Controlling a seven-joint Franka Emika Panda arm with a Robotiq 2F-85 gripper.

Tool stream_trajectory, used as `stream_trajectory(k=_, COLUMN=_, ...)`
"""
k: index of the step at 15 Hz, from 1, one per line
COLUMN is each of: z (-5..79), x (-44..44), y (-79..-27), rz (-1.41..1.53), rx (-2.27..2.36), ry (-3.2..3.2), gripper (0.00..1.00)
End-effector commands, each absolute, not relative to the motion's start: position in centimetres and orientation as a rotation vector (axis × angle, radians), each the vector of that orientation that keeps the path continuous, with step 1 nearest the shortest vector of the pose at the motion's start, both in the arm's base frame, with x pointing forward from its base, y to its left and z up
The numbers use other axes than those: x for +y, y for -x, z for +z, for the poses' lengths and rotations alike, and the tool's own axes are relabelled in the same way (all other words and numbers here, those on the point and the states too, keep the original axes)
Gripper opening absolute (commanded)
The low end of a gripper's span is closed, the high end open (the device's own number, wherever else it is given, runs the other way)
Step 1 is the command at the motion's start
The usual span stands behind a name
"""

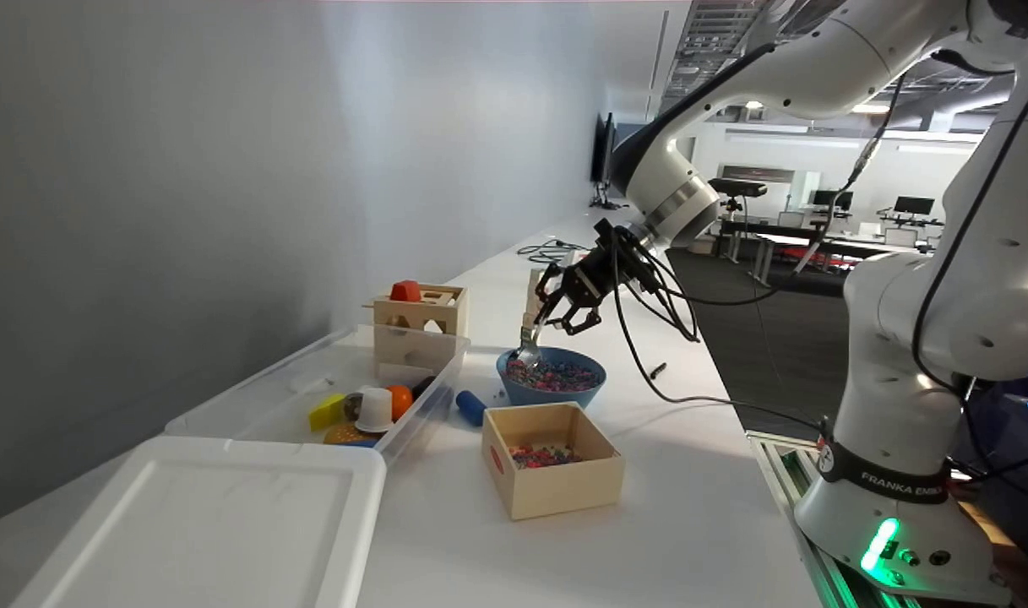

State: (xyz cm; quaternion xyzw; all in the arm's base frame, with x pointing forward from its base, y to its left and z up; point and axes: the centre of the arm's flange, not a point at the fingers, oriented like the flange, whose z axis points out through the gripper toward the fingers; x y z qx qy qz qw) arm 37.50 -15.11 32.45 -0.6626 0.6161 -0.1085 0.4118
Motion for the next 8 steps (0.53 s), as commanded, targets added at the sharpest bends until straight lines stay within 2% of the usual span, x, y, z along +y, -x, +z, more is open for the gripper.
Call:
stream_trajectory(k=1, z=32.81, x=-16.01, y=-37.12, rz=-0.258, rx=1.486, ry=1.623, gripper=0.02)
stream_trajectory(k=8, z=33.01, x=-15.96, y=-36.85, rz=-0.212, rx=1.404, ry=1.625, gripper=0.02)
